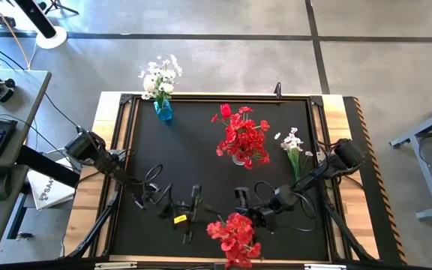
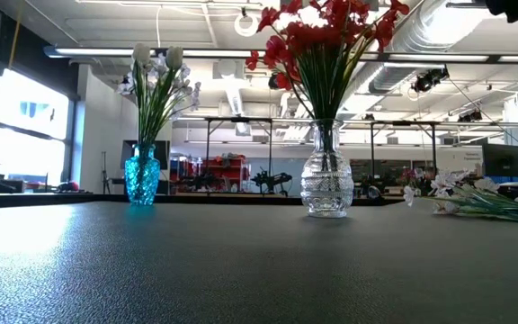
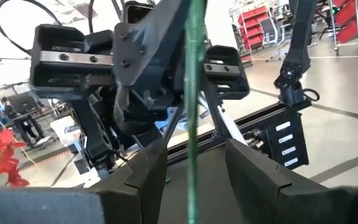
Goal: Sort flowers into vase by color
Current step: Put the red flowers into the transparent vase
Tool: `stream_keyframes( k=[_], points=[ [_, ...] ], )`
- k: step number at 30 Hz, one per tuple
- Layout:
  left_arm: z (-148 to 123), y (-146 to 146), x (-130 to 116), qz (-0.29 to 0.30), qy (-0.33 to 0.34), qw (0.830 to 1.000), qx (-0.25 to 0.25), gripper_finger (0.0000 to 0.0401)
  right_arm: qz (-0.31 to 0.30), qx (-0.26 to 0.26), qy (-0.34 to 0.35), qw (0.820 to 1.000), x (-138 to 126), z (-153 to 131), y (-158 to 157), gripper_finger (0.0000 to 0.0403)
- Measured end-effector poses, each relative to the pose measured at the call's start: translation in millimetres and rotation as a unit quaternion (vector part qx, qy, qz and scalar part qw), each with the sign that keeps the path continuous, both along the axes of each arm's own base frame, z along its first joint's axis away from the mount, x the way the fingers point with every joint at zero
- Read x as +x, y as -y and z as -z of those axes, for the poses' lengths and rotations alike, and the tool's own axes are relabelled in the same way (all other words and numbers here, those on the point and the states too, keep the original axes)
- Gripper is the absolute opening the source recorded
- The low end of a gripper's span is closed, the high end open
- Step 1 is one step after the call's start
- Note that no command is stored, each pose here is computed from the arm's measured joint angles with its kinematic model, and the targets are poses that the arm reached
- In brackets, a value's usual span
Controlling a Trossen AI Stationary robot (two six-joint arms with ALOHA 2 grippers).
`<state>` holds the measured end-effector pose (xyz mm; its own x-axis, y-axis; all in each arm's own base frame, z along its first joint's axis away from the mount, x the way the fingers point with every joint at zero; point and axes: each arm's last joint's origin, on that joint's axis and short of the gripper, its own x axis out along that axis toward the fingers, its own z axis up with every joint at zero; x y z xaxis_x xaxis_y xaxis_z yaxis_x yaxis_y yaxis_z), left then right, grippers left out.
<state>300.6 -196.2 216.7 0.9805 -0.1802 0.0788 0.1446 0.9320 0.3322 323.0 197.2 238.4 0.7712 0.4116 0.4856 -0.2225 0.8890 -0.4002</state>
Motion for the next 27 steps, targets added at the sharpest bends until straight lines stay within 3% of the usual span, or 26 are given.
stream_keyframes(
  k=[21, 27],
  points=[
    [5.1, -17.3, 12.5, -0.001, -0.019, 0.999, -0.032, 0.0121, 0.013, 0.005, -0.009, 1.000, 2.9, 0.9, 3.9, 0.0002],
    [5.5, -12.1, 9.5, 0.007, -0.020, 1.000, -0.022, 0.0074, 0.020, 0.006, -0.015, 1.000, 3.4, 1.6, 4.1, 0.0002]
  ],
)
